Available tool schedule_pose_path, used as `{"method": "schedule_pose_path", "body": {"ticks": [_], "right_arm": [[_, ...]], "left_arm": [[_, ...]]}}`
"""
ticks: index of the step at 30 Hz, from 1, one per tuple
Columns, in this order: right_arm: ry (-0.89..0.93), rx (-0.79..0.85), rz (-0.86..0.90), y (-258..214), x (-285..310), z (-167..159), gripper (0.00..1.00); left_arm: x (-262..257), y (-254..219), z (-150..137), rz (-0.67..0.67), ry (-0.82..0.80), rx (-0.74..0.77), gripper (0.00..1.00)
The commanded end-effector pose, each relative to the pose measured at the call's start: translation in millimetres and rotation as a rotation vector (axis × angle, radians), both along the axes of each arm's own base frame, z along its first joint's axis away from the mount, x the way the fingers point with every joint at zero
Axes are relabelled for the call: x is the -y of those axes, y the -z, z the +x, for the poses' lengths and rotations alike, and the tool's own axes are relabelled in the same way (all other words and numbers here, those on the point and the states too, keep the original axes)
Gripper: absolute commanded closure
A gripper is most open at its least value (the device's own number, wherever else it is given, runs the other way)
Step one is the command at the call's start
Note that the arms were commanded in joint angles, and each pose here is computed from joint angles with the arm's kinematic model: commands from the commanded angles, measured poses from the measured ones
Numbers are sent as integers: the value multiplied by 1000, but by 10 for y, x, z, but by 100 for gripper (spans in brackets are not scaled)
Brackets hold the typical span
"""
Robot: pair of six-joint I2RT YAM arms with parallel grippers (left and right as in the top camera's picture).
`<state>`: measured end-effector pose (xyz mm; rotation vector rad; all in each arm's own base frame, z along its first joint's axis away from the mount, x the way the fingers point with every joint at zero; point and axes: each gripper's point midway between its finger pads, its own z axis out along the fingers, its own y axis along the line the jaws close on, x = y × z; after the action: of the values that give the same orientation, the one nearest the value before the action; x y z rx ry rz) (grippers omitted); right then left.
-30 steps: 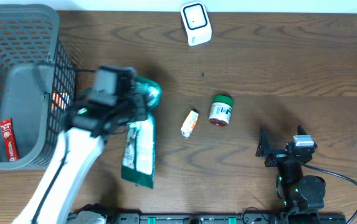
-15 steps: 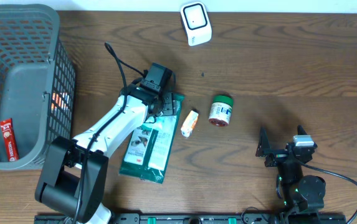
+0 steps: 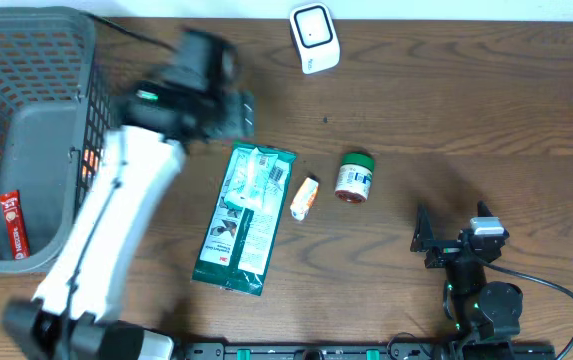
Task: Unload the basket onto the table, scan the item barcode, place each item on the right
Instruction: 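Carry the wipes packet out and lay it left of the jar, then move the left gripper back into the basket toward the red sachet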
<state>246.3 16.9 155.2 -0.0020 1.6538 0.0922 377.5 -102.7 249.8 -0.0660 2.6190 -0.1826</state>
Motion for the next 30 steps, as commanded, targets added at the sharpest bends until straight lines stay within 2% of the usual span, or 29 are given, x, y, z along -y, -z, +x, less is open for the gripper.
{"method": "schedule_pose_path", "body": {"ticks": [1, 3, 4, 6, 14, 18, 23, 30], "right_arm": [[-2, -4, 12, 9, -12, -2, 1], [-2, -4, 12, 9, -12, -2, 1], [-2, -4, 12, 9, -11, -2, 1], [-2, -4, 12, 9, -11, -2, 1], [-2, -4, 12, 9, -11, -2, 1], [-2, -4, 12, 9, -11, -2, 1], [-2, -4, 12, 9, -12, -2, 1], [-2, -4, 12, 9, -12, -2, 1]], "left_arm": [[-654, -639, 52, 89, -106, 125, 16], [-1008, -791, 39, 97, -200, 145, 15], [-1386, -856, 5, 104, -300, 151, 15], [-1793, -839, -57, 111, -408, 139, 15], [-2994, -344, -465, 113, -741, -31, 15], [-3325, 64, -674, 90, -837, -157, 15], [-3442, 677, -872, 41, -904, -327, 15], [-3503, 1422, -973, 81, -937, -372, 15]]}}
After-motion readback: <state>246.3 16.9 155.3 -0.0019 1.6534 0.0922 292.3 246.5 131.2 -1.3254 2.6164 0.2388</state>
